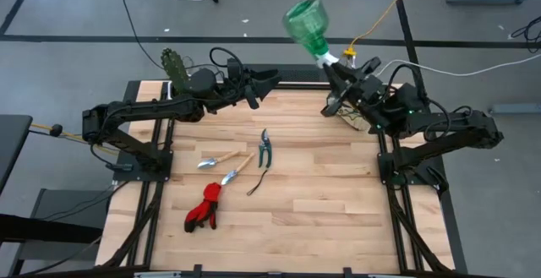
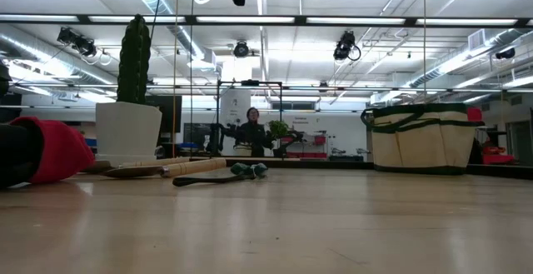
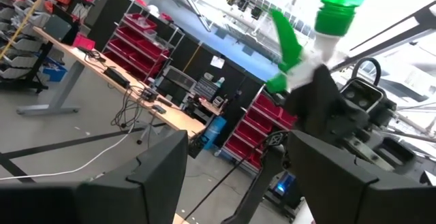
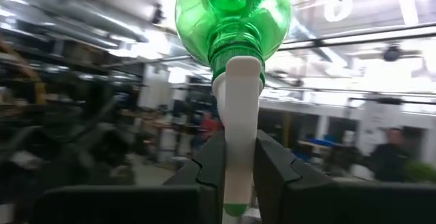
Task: Pick & Place Garden tools in Gardening bag
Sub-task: Put the green spray bottle into the white gardening bag
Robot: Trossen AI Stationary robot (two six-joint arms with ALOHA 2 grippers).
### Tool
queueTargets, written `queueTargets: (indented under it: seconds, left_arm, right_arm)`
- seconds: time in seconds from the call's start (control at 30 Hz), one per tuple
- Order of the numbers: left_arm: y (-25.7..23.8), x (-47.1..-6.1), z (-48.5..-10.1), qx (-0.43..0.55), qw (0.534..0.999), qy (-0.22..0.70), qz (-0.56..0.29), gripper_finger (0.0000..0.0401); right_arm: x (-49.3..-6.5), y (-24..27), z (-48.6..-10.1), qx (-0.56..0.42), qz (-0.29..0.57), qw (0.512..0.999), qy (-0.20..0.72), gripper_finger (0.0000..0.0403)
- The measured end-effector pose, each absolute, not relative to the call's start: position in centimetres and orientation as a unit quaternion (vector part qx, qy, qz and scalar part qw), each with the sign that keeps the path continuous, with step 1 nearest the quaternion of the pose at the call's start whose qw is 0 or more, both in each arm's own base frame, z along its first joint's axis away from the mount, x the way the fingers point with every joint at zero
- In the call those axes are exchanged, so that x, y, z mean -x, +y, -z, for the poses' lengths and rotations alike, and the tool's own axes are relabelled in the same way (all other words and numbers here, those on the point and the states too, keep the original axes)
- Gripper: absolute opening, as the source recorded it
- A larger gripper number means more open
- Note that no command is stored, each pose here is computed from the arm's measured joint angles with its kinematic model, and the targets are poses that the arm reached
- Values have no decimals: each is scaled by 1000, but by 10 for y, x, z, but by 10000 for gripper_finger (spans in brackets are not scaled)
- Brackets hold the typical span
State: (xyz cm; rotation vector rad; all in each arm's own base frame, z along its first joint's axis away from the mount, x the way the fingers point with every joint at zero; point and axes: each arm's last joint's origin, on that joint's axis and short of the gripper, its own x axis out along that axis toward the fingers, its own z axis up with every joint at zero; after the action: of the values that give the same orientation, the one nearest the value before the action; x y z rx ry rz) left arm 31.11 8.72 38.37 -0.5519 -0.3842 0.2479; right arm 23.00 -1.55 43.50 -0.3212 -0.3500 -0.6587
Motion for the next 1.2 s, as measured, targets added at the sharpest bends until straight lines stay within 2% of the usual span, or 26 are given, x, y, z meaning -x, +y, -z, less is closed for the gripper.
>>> queueTargets:
  seconds: [0.27,0.67,0.97,1.2]
  left_arm:
    - [87,-311,-384,270,936,-188,-121,261]
    - [86,-311,-384,268,940,-182,-104,241]
    - [86,-311,-383,247,947,-177,-102,230]
    - [93,-295,-394,234,954,-169,-77,217]
  right_arm:
    - [-234,-13,-429,95,263,945,-168,52]
    - [-240,-13,-407,-13,236,968,-84,52]
    - [-215,-14,-418,-30,245,965,-93,52]
    - [-182,-14,-428,-49,255,960,-102,52]
